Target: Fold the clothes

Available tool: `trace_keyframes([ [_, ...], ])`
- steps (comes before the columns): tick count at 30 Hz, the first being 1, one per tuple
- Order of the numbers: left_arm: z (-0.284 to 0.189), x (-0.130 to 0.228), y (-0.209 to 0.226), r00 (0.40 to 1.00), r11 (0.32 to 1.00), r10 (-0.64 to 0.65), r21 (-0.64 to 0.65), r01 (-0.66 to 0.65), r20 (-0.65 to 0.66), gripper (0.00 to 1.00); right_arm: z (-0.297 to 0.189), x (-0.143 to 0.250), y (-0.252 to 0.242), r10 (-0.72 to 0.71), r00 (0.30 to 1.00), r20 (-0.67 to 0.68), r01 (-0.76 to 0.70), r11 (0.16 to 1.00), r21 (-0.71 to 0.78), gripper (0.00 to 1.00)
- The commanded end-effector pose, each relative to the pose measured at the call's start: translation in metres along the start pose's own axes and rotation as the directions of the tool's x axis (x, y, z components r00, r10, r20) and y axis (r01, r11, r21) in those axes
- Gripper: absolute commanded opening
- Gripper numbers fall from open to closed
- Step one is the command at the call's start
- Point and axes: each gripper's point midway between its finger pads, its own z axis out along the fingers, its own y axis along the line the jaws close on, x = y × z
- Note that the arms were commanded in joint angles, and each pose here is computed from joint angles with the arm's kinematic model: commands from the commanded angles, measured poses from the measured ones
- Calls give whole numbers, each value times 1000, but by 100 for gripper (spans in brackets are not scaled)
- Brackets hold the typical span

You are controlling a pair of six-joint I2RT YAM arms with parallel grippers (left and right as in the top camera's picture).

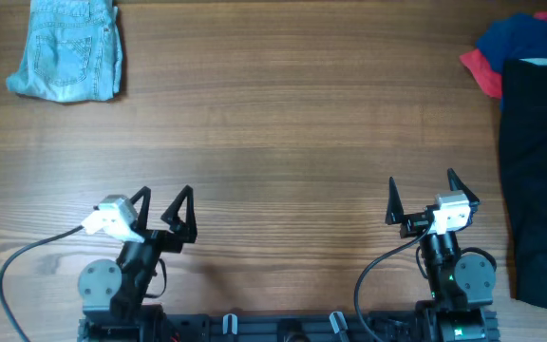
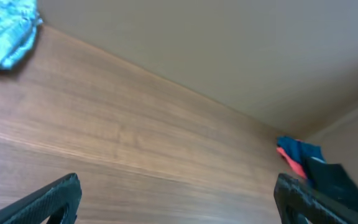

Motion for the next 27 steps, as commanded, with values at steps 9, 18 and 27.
trace_keyframes([
  [9, 7, -3, 55, 986, 973, 93, -221, -60, 140, 100, -1, -3, 3, 11, 1000, 14, -10, 1000, -15, 100],
  [18, 7, -28, 40, 945, 972, 200, -177, -157, 258, 100, -1, -3, 3, 10, 1000, 15, -10, 1000, -15, 100],
  [27, 10, -3, 56, 958, 947, 255, -232, -221, 130, 100, -1, -3, 3, 11, 1000, 14, -10, 1000, -15, 100],
])
